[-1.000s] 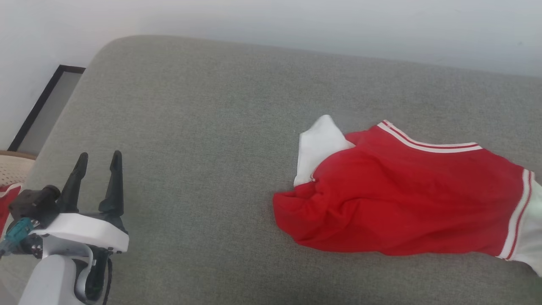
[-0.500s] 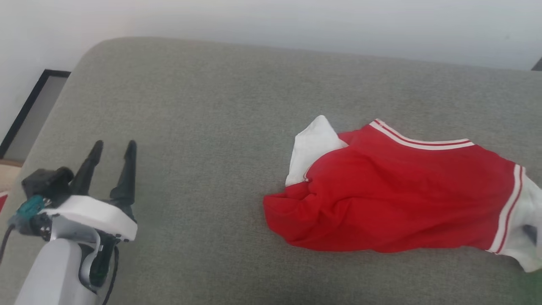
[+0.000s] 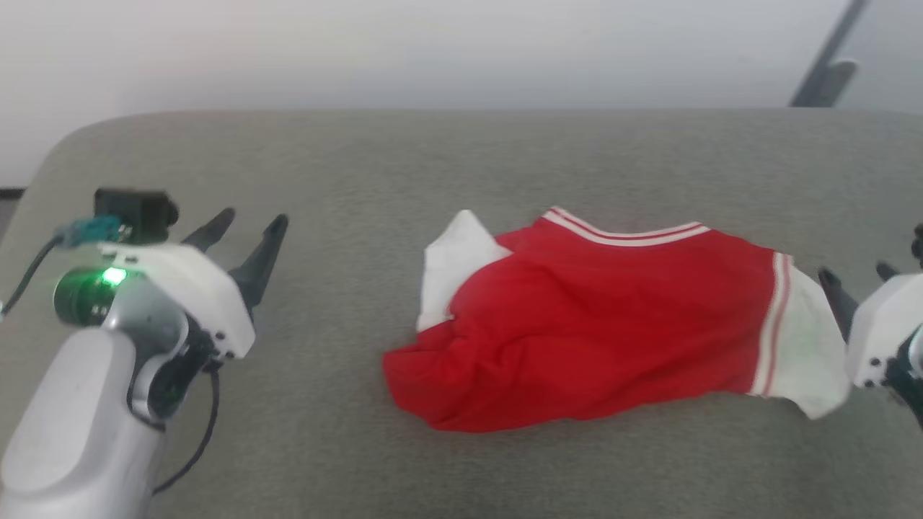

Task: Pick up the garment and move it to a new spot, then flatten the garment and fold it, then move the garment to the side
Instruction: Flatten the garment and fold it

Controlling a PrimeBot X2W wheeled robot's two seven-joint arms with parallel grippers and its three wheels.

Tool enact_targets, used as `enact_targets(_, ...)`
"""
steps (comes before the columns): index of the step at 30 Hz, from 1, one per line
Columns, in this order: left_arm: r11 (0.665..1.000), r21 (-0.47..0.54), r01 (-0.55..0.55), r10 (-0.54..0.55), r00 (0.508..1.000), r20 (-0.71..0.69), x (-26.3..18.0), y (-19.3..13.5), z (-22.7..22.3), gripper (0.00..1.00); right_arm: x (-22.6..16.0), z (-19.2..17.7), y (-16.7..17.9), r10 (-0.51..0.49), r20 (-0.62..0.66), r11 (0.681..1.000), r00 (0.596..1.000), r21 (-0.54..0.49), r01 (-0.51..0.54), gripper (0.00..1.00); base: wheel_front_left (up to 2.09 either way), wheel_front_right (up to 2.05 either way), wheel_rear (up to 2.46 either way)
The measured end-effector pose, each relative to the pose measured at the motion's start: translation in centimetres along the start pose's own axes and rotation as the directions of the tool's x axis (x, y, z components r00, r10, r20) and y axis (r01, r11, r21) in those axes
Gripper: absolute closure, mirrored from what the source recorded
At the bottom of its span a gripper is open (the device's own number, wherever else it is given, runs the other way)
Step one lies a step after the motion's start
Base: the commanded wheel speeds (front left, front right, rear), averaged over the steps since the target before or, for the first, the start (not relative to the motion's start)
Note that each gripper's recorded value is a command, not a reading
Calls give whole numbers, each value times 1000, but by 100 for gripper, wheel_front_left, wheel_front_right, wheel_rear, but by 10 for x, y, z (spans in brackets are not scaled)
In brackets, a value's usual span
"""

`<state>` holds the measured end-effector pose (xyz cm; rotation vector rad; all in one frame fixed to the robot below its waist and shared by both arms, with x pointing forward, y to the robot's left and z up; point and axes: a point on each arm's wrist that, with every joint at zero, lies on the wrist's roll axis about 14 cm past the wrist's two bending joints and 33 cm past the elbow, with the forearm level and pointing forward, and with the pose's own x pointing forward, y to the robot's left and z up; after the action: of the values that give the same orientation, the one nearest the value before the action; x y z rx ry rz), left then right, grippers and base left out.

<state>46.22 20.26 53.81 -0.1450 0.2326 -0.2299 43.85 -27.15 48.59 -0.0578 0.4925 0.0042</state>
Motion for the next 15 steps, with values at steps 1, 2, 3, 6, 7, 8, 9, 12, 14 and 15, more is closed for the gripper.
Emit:
enact_targets(1, 1000, 12, 25, -25, 1000, -14, 6, -9, 3, 0, -4, 7, -1, -5, 50, 1000, 999, 19, 4, 0, 0, 0, 0)
enact_targets(2, 998, 26, 52, -51, 998, -27, 13, -18, 6, 0, -9, 15, -1, -14, 106, 1000, 994, 22, 12, 0, 0, 0, 0)
enact_targets(3, 997, 28, 75, -74, 996, -44, 19, -26, 8, 0, -14, 23, -5, -34, 163, 999, 986, 24, 31, 0, 0, 0, 0)
enact_targets(6, 991, 24, 131, -127, 984, -121, 35, -47, 2, 0, -28, 33, -8, -79, 288, 996, 954, 53, 66, 0, 0, 0, 0)
enact_targets(7, 989, 12, 146, -142, 978, -152, 41, -54, -2, 0, -32, 33, -7, -92, 321, 995, 943, 67, 74, 0, 0, 0, 0)
enact_targets(8, 987, 21, 160, -153, 971, -184, 46, -59, -7, 0, -35, 33, -5, -100, 346, 994, 933, 69, 81, 0, 0, 0, 0)
enact_targets(9, 985, 17, 170, -162, 964, -212, 52, -64, -10, 0, -38, 34, -5, -108, 371, 994, 923, 61, 91, 0, 0, 0, 0)
enact_targets(12, 979, 16, 204, -189, 933, -306, 68, -80, -24, 0, -46, 33, -9, -148, 426, 989, 893, 86, 123, 0, 0, 0, 0)
enact_targets(14, 973, 19, 231, -208, 907, -366, 77, -91, -35, 0, -48, 33, -9, -168, 452, 985, 876, 103, 136, 0, 0, 0, 0)
enact_targets(15, 972, 12, 235, -210, 890, -404, 81, -94, -42, 0, -49, 32, -8, -173, 461, 984, 870, 107, 139, 0, 0, 0, 0)
